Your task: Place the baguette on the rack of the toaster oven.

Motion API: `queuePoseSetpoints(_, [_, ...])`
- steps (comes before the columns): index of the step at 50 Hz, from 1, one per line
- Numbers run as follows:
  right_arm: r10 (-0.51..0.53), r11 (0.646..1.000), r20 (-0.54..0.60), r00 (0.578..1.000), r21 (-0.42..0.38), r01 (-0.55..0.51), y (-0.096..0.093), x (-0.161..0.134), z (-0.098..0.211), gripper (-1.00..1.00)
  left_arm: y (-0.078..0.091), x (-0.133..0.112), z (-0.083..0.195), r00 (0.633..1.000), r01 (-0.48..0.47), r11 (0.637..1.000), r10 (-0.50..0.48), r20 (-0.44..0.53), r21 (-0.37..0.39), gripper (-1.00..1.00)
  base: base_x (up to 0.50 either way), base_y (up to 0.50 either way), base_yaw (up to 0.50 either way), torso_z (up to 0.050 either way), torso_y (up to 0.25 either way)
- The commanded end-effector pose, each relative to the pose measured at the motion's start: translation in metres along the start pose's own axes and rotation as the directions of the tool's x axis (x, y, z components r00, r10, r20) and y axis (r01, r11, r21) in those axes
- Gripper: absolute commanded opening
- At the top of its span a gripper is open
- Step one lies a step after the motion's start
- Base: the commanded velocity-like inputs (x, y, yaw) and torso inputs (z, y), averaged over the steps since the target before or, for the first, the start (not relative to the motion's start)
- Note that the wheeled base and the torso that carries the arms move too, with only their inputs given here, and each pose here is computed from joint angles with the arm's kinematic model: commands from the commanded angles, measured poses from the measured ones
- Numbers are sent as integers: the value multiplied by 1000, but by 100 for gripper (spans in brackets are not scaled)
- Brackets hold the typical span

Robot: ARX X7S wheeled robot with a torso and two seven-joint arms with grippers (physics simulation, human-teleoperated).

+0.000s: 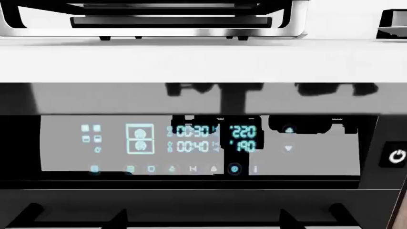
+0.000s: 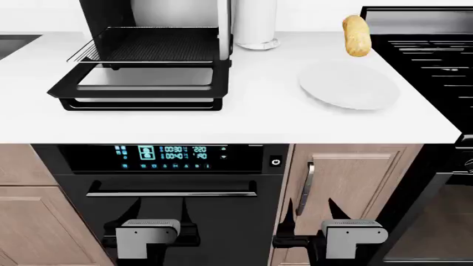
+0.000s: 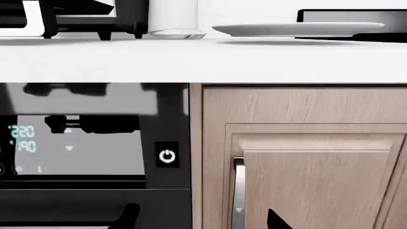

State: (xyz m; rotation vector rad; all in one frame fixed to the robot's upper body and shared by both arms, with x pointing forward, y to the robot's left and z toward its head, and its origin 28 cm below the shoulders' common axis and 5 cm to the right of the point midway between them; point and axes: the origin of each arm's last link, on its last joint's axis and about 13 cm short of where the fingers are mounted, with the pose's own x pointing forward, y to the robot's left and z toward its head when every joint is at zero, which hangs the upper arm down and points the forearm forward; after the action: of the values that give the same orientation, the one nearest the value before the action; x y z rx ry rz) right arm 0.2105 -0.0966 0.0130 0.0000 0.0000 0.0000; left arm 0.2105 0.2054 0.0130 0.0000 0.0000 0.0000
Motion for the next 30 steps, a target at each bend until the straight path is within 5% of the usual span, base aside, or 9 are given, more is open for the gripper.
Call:
queuePoseSetpoints(1, [-35, 999, -14, 999, -24, 35, -4, -2, -4, 100, -2, -2, -4, 998, 16, 999, -17, 53, 28, 100, 0, 0, 0, 0, 0])
queuePoseSetpoints(4, [-58, 997, -21, 998, -43, 57, -5, -2, -5, 100, -2, -3, -5, 996, 5, 998, -10, 88, 58, 100, 0, 0, 0, 0, 0])
queuePoseSetpoints(16, [-47, 998, -46, 998, -45, 44, 4, 6, -6, 100, 4, -4, -3, 989, 112, 990, -103, 107, -82, 100, 0, 0, 0, 0, 0])
queuePoseSetpoints(30, [-34, 999, -46, 998, -36, 32, 6, 9, -4, 100, 5, -5, -4, 991, 114, 991, -108, 85, -70, 100, 0, 0, 0, 49, 0])
